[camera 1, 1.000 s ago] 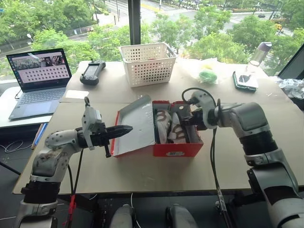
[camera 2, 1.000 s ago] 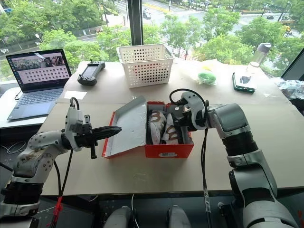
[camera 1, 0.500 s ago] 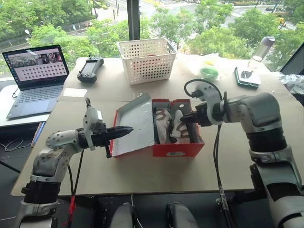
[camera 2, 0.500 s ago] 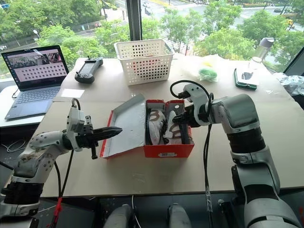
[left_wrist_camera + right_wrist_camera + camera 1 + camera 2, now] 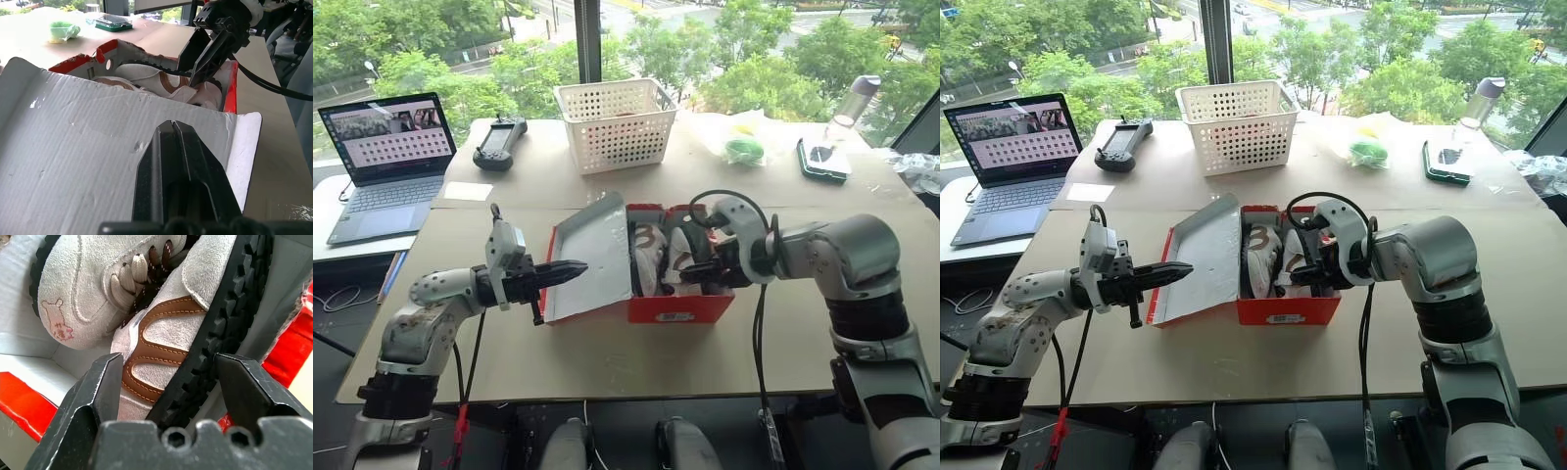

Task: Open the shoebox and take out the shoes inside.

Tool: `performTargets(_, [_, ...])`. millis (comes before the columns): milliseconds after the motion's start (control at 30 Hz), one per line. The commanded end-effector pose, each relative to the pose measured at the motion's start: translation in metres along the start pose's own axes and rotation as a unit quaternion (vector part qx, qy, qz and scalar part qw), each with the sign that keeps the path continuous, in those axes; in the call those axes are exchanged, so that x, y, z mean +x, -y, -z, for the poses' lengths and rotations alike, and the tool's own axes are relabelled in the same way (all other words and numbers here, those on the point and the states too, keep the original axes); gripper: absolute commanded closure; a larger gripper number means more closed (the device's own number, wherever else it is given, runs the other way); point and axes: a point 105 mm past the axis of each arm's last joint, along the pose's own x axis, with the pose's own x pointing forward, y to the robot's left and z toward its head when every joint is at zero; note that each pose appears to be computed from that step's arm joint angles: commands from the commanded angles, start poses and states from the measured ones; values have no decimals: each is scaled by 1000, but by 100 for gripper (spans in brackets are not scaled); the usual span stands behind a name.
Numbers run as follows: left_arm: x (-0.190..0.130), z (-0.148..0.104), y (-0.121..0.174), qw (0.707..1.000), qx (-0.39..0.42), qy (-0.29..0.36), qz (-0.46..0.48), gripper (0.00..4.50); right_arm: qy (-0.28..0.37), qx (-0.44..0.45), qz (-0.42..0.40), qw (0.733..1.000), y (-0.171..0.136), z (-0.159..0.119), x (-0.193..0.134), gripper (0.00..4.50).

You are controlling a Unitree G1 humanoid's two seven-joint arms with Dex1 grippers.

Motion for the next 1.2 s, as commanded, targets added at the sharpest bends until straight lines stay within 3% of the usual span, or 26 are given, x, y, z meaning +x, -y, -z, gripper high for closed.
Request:
performTargets(33, [3, -14, 2, 1000, 20, 15, 4, 450, -29, 21, 9, 999, 8, 18, 13, 101])
performTargets(200, [3, -15, 1, 1000, 21, 17, 1, 450, -33, 39, 14, 999, 18, 22, 20, 101])
performTargets(567, [3, -18, 0, 1000, 21, 21, -4, 450, -37, 41, 9, 998, 21, 25, 25, 395])
performTargets(767, [3, -17, 0, 1000, 20, 21, -3, 450, -7, 25, 27, 999, 28, 7, 19, 395])
performTargets(1000, [3, -16, 0, 1000, 19, 18, -2, 450, 86, -29, 30, 995, 17, -55, -18, 395])
performTargets(1200, [4, -17, -2, 1000, 21, 17, 0, 450, 109, -14, 53, 993, 18, -66, -29, 395])
